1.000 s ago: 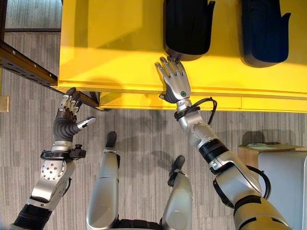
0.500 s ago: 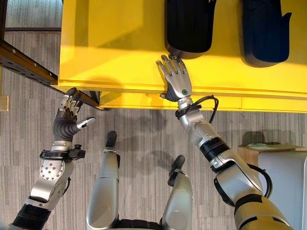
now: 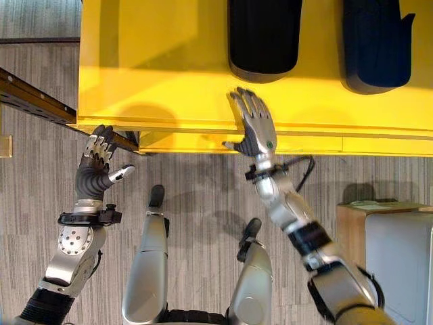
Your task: Move parts from the plastic box to the shelf.
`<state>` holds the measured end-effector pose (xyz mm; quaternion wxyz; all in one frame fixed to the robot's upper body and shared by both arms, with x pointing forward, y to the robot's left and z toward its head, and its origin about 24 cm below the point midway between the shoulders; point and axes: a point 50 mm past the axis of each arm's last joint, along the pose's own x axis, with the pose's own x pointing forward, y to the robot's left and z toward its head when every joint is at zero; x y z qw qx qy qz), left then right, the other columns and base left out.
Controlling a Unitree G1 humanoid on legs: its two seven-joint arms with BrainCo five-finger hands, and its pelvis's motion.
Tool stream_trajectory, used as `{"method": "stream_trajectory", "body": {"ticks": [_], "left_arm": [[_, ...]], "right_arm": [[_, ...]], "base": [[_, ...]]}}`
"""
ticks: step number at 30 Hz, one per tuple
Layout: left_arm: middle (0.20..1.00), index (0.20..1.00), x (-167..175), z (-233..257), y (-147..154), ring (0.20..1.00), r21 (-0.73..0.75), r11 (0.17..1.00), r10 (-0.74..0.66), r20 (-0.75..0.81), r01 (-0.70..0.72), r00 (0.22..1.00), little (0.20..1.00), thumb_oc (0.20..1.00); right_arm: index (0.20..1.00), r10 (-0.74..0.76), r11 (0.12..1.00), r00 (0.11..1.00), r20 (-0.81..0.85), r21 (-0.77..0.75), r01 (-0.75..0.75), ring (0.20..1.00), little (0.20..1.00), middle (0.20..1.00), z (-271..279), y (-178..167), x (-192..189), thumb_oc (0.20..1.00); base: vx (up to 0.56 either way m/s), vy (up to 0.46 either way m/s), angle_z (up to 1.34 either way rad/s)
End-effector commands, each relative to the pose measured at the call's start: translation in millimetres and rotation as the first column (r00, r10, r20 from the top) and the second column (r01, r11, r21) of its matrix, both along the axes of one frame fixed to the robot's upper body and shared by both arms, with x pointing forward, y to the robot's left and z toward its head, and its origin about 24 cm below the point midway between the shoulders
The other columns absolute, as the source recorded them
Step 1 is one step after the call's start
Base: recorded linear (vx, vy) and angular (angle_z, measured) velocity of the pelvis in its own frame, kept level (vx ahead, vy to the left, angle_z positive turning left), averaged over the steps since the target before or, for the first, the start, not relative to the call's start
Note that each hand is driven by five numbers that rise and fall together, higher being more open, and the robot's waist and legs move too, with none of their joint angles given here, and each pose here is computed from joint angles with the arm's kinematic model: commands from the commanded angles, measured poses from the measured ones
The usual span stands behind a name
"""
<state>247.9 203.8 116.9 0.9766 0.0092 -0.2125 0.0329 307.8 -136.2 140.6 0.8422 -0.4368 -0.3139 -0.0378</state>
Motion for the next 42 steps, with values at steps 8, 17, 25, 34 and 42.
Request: {"method": "stream_trajectory", "body": {"ticks": [8,17,25,34,42], "left_arm": [[1.000,1.000,-6.9,6.4,5.6,1.000,0.032,0.999,0.018,0.055,-0.020,0.998,1.000,1.000],[1.000,1.000,-10.1,-7.3,7.6,1.000,0.037,0.999,-0.023,-0.014,0.023,1.000,1.000,1.000],[1.000,1.000,-20.0,-27.7,16.0,1.000,0.000,1.000,-0.029,-0.100,0.029,0.995,1.000,1.000],[1.000,1.000,-26.1,-49.7,7.7,1.000,-0.055,0.997,-0.059,-0.179,0.050,0.982,1.000,1.000],[1.000,1.000,-15.2,-51.8,-11.2,1.000,-0.077,0.992,-0.115,-0.182,0.103,0.977,1.000,1.000]], "right_arm": [[1.000,0.179,0.938,0.977,-0.119,0.321,-0.133,1.000,1.000,1.000,-17.0,-11.6,-27.9,1.000],[1.000,0.301,0.865,0.938,-0.172,0.464,-0.193,1.000,1.000,1.000,-26.1,-20.2,-51.1,1.000],[1.000,0.352,0.835,0.900,-0.258,0.521,-0.177,1.000,1.000,1.000,-43.2,-29.1,-62.8,1.000],[1.000,0.344,0.833,0.879,-0.331,0.539,-0.123,1.000,1.000,1.000,-54.2,-48.8,-75.3,1.000],[1.000,0.340,0.780,0.861,-0.377,0.625,-0.034,1.000,1.000,1.000,-73.2,-50.9,-76.6,1.000]], "base": [[-0.01,0.002,-0.09],[0.03,-0.038,-0.19],[0.05,-0.079,-0.30],[0.02,-0.120,-0.20],[0.04,-0.026,0.30]]}}
